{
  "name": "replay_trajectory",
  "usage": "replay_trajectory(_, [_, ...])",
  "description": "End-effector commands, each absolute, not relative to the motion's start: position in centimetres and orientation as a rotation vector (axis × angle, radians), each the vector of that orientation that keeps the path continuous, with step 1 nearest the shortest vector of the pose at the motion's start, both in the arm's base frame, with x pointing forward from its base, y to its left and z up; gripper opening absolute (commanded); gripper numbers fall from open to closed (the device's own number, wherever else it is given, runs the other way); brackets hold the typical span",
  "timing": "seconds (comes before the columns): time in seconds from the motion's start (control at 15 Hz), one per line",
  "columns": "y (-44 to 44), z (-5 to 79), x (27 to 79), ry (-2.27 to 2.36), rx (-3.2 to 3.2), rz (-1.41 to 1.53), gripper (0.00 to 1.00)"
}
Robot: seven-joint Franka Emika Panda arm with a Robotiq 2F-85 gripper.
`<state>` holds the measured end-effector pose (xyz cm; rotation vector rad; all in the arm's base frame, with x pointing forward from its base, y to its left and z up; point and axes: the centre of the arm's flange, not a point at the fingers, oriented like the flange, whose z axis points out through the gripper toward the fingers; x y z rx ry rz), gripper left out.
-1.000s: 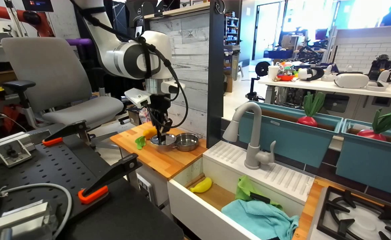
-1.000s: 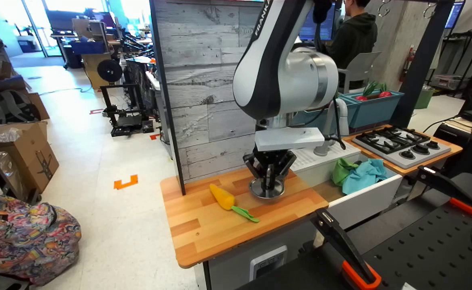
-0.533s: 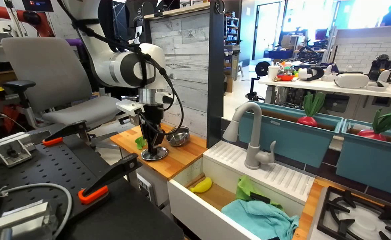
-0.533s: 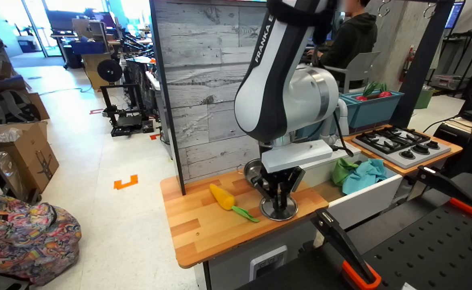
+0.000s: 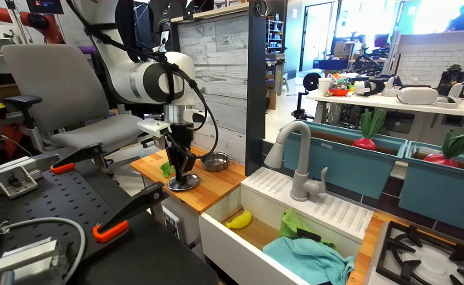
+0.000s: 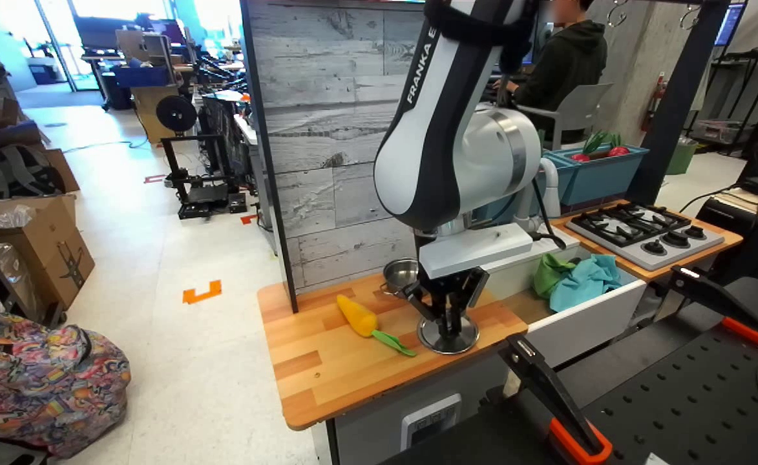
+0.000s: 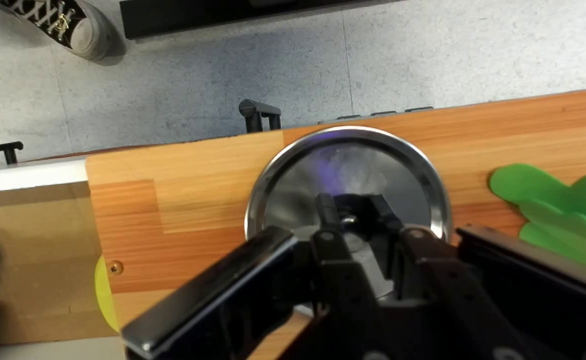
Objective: Remove the silver lid from the silver pot and put the carrot inside the pot
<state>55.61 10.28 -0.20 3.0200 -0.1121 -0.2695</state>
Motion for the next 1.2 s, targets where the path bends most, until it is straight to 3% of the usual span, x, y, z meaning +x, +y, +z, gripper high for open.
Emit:
replay_trajectory(0.0, [10.2, -0.1, 56.4, -0.12, 3.0, -0.263, 0.05])
replay_trajectory(0.07, [10.1, -0.1, 56.6, -0.134, 2.999, -0.265, 0.45])
replay_trajectory(0.13, [10.1, 0.0, 56.7, -0.142, 2.997, -0.262, 0.46])
replay_trajectory(0.6, [11.2, 2.6, 57.9, -0.162, 3.037, -0.189, 0.96])
replay_trajectory(0.67, [11.6, 3.2, 58.1, -0.155, 3.049, -0.17, 1.0])
replay_trajectory(1.13, [16.5, 6.1, 59.2, -0.074, 3.151, -0.103, 1.0])
